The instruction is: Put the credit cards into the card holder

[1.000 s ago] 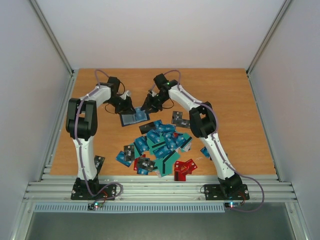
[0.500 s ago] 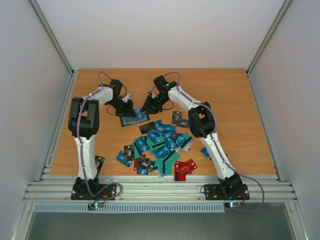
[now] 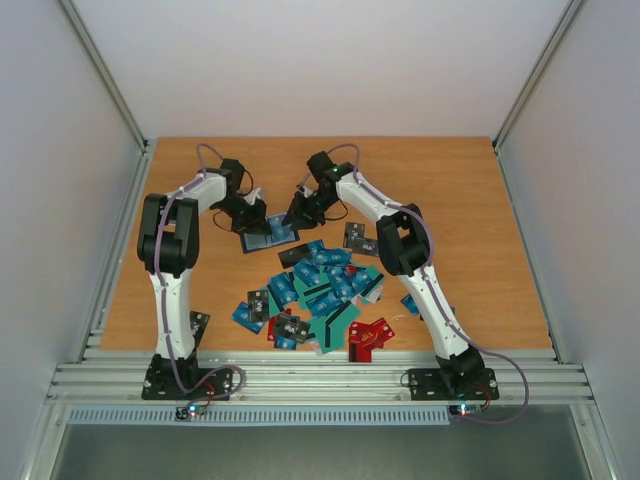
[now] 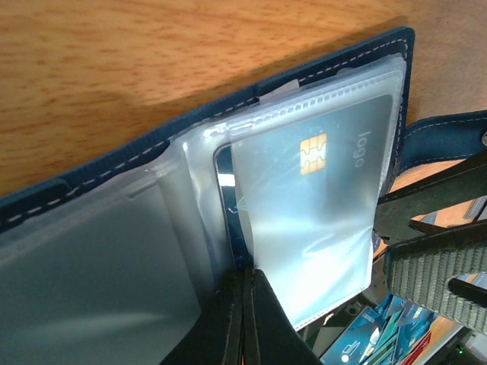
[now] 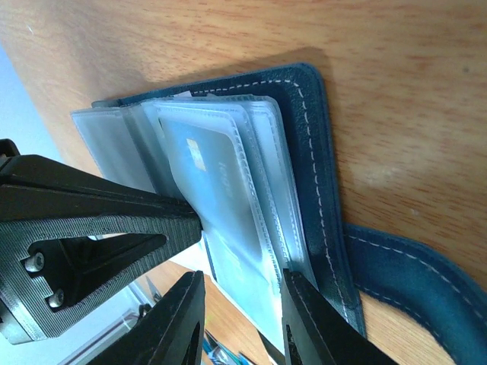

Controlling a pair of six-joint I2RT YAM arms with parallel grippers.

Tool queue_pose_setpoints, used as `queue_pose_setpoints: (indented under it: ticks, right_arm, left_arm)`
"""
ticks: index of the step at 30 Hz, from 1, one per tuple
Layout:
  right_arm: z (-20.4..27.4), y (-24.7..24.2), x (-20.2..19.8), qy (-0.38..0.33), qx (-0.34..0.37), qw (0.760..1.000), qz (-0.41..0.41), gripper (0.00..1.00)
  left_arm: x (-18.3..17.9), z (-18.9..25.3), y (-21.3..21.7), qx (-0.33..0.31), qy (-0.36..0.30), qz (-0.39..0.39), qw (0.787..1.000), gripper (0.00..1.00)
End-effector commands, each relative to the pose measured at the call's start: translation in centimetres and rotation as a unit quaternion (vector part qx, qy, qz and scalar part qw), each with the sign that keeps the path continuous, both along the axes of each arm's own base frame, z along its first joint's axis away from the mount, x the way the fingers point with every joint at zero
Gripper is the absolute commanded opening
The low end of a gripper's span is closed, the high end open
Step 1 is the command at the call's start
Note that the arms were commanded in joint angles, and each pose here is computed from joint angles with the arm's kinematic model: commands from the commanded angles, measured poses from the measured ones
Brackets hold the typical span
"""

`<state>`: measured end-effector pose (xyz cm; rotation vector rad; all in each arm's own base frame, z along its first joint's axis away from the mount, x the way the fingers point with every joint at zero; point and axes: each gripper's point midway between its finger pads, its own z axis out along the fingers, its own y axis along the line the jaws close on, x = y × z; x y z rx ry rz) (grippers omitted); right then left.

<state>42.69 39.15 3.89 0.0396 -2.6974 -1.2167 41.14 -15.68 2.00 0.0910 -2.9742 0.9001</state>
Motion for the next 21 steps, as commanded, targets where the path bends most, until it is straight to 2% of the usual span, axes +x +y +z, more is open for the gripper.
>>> queue_pose_setpoints:
  ticks: [1,21]
  right_arm:
    - [0.4,-0.3,-0.6,-0.007,-0.02,1.0,0.008,0.3]
    - [1.4,0.4,-1.9,-0.015,-0.013,0.999,0.025,0.3]
  left_arm:
    - [-1.2,-2.9,0.4,0.025,0.035,-0.011,0.999,0.0]
    - [-1.1,-2.8,0.0,0.016,0.037,-0.008,0.999,0.0]
